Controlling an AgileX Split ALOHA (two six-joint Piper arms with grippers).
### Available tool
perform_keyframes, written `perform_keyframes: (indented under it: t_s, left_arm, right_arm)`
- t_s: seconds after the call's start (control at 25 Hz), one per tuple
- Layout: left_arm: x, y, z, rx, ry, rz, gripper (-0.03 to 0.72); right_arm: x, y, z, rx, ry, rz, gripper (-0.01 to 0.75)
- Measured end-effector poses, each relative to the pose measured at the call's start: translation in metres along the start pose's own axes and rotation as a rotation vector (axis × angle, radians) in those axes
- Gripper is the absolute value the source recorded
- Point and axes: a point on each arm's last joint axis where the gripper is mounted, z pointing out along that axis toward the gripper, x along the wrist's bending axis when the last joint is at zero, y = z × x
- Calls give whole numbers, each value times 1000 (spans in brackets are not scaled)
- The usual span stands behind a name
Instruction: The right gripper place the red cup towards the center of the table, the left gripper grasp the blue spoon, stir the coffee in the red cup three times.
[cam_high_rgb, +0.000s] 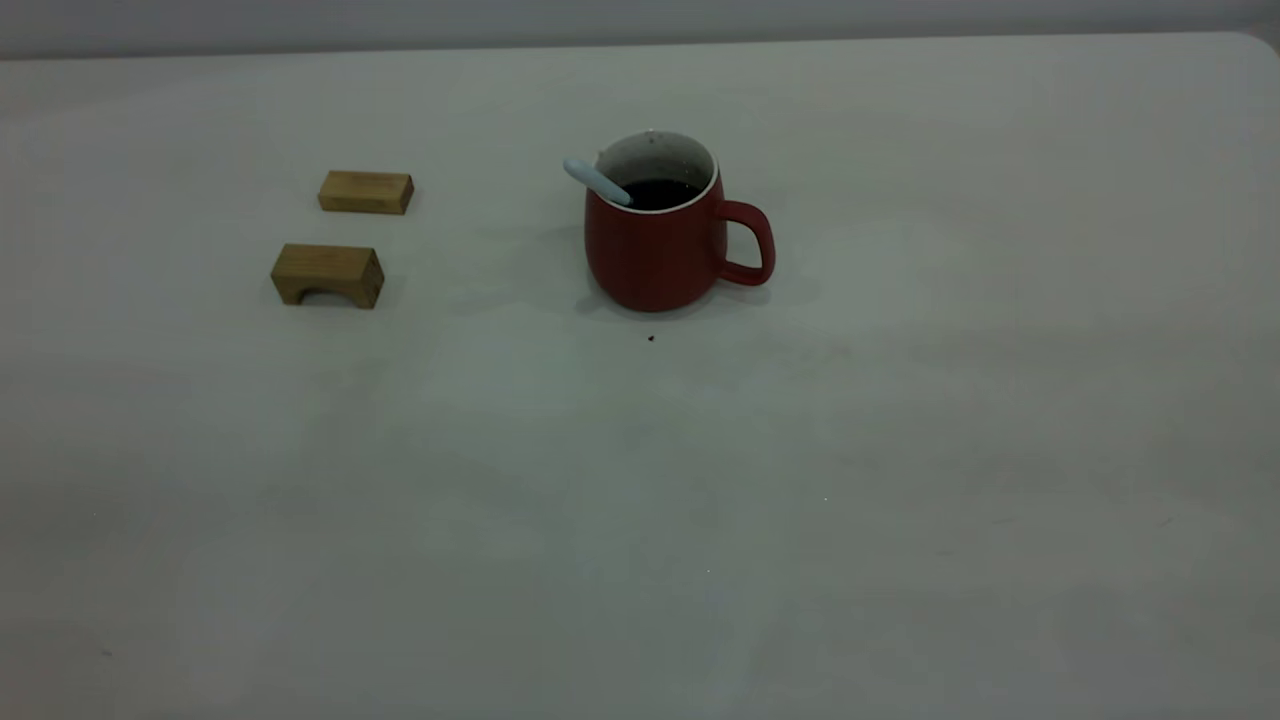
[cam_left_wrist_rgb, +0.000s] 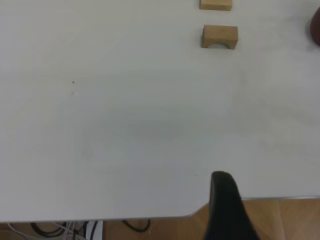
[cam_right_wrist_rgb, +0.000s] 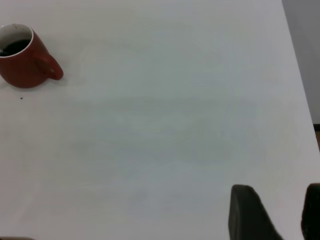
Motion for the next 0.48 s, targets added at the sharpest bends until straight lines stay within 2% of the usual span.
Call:
perform_keyframes:
  t_s: [0.48]
  left_arm:
    - [1,-3,-2,-26,10,6,515]
  right_arm:
    - [0,0,0,0,0,0,300]
